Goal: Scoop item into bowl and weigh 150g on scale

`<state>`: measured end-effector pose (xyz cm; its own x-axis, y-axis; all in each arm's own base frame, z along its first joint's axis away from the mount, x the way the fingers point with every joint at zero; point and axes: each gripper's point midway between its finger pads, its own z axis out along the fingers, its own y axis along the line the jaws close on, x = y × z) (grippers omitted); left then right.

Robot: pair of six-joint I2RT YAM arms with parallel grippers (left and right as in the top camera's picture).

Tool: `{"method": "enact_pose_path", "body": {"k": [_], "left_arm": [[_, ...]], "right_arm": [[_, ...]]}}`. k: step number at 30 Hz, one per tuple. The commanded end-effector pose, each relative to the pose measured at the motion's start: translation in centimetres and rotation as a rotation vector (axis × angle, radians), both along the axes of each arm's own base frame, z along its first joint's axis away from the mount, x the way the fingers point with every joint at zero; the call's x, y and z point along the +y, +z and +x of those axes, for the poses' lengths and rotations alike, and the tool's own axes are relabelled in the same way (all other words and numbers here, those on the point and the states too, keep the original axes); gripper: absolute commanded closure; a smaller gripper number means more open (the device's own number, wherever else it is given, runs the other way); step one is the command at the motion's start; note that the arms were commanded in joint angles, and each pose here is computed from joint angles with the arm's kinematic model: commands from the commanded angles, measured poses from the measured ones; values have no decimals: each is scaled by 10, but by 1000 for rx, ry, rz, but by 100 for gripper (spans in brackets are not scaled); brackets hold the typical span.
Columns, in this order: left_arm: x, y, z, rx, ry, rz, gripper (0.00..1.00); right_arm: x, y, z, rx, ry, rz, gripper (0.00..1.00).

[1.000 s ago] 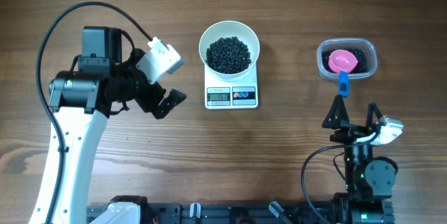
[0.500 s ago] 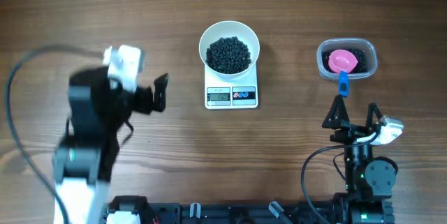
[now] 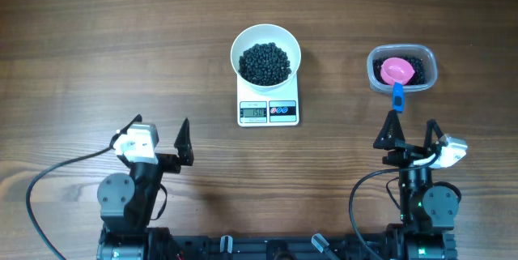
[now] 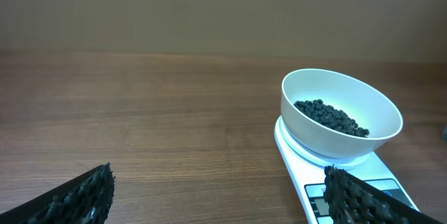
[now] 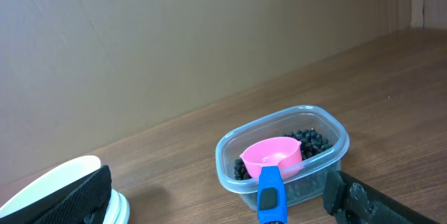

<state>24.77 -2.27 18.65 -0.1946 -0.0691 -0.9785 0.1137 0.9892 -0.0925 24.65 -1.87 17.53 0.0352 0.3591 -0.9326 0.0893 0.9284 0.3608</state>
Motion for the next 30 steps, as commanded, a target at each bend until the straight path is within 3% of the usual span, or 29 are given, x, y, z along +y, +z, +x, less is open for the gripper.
{"method": "enact_pose_path", "body": {"k": [1, 30], "left_arm": [[6, -8, -3, -2, 37, -7, 0], [11, -32, -7, -56, 68, -6, 0]], "right_arm": [[4, 3, 0, -14, 20, 8, 0], [4, 3, 0, -14, 20, 8, 0]]}}
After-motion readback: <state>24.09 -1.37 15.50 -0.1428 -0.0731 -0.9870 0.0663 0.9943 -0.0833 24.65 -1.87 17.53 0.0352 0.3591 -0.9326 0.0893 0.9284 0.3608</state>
